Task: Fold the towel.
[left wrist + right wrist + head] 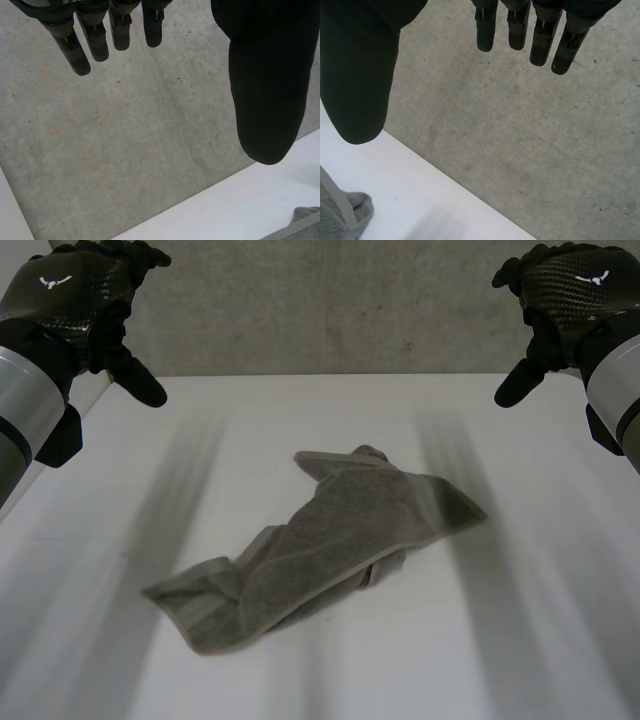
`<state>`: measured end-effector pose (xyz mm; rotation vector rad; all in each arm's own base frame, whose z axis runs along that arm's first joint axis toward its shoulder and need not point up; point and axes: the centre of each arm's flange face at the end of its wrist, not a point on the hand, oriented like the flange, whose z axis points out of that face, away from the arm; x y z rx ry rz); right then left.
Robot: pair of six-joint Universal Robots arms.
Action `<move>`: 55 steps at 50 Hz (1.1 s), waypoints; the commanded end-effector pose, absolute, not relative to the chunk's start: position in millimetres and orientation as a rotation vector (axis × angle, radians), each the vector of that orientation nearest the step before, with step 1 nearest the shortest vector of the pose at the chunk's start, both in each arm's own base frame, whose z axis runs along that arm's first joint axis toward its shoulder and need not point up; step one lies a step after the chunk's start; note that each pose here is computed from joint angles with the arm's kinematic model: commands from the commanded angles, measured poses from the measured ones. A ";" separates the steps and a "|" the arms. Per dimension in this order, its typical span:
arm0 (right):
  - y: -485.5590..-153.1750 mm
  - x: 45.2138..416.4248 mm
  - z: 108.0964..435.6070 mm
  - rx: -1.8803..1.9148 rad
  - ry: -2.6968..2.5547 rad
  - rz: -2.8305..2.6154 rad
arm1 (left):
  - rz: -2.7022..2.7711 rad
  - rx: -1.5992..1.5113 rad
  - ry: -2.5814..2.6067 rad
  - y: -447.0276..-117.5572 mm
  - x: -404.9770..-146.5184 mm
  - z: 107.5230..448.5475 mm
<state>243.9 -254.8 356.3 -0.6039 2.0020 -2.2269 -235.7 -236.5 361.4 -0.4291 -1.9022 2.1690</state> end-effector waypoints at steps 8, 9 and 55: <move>-252.0 249.2 349.8 -0.703 2.013 -2.213 | 2.150 -0.445 -1.931 -240.6 -237.5 354.7; -250.9 251.1 346.5 -0.760 2.014 -2.204 | 2.150 -0.445 -1.931 -240.6 -237.5 354.7; -280.9 272.3 114.9 -1.194 2.077 -1.666 | 1.388 -0.586 -2.529 -142.9 -214.2 173.6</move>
